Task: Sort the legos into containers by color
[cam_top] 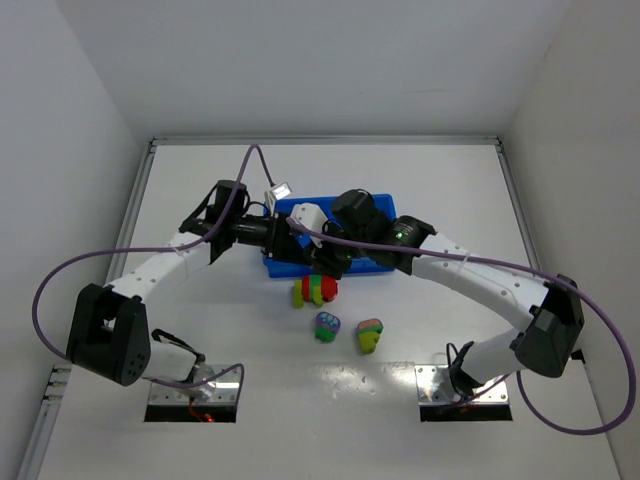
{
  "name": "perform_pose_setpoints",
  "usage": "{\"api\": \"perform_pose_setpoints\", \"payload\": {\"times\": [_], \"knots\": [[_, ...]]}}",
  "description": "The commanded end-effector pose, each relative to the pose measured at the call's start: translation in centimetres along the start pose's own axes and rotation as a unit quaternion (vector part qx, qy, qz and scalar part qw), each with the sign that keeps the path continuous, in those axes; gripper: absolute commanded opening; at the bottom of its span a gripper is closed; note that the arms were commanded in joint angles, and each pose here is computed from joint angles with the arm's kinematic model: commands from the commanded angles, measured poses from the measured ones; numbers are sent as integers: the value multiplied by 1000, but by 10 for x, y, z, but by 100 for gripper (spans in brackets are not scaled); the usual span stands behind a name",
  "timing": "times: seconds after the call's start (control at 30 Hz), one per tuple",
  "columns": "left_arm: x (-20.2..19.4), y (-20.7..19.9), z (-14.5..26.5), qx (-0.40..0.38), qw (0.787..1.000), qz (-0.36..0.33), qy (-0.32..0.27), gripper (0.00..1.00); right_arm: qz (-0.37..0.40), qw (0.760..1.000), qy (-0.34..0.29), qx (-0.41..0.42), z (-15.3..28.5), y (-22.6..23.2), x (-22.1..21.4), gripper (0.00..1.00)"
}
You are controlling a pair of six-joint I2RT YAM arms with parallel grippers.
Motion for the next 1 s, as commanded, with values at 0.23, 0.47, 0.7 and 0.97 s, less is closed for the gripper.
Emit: {"api": "perform_pose_setpoints", "payload": {"times": [0.23,0.47,0.7,0.97], "knots": [[6,-4,3,-17,1000,-9,-13,51,-5,999,-35,-6,4,-5,25,0],[1,-3,6,-25,1000,-14,-14,27,-9,999,-35,-6,4,-4,25,0],[0,5,13,-12,999,-19,-32,0,-21,999,-41,7,4,-3,26,25],[-3,5,22,2,998,-49,-38,0,-3,995,-53,81,23,-1,21,78]]}}
Point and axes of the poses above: each gripper's point midway between its finger pads, its own z axis back along the fingers, its own y axis along the line the jaws close on, x = y × z, the point moved 6 cm from there along z, back along the fingers, and after that the axes turned 10 degrees about z, right-handed, at the moved point
